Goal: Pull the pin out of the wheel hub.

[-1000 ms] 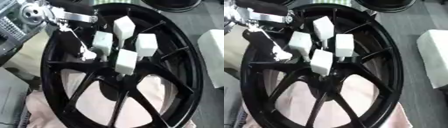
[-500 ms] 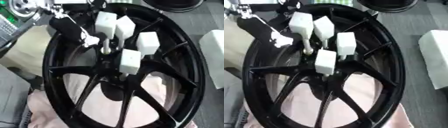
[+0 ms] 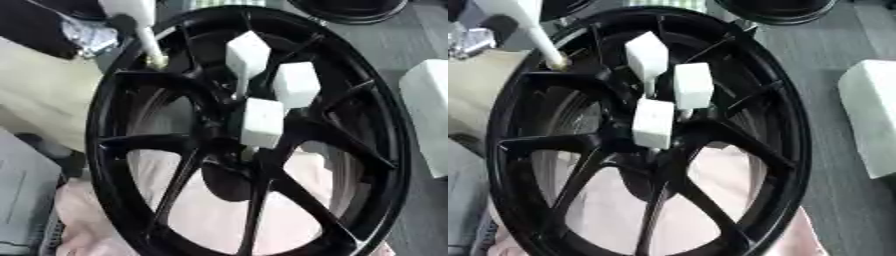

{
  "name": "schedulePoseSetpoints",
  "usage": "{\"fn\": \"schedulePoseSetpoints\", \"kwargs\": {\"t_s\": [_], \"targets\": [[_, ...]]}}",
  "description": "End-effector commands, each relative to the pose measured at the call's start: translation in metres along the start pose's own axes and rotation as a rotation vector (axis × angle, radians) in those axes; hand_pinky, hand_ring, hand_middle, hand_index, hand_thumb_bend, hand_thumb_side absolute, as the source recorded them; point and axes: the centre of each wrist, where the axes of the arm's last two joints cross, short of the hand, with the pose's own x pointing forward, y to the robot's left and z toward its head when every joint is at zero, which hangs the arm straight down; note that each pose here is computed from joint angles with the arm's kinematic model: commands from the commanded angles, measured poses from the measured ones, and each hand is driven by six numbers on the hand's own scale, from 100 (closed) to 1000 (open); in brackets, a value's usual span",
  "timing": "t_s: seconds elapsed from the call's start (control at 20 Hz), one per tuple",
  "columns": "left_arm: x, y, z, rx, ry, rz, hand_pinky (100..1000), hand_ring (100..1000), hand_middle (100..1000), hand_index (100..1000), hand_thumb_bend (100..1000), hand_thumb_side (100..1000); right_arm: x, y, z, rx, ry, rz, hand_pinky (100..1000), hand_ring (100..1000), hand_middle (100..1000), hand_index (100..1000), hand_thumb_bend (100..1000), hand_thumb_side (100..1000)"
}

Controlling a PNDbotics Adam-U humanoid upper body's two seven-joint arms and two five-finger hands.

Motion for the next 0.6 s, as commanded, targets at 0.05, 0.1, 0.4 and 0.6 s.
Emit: {"fn": "schedulePoseSetpoints", "kwargs": {"t_s": [0.05,0.1,0.4,0.6], "targets": [[-0.027,0.026,0.02,0.125,0.107,0.022,285,164,116,293,100,335,0.012,-0.013,-0.007,-0.035,-0.045,0.038,547,449,406,541,352,369],[-0.039,0.028,0.024,0.15,0.147,0.047,287,166,118,295,100,338,0.013,-0.015,-0.007,-0.044,-0.045,0.043,547,449,406,541,351,369],[-0.113,0.022,0.06,0.314,0.372,0.179,304,190,145,326,100,335,0.018,-0.02,-0.009,-0.075,-0.05,0.055,547,449,406,542,351,365],[-0.154,0.008,0.091,0.426,0.468,0.228,528,502,486,660,100,429,0.022,-0.019,-0.011,-0.074,-0.058,0.046,548,450,407,542,352,362]]}}
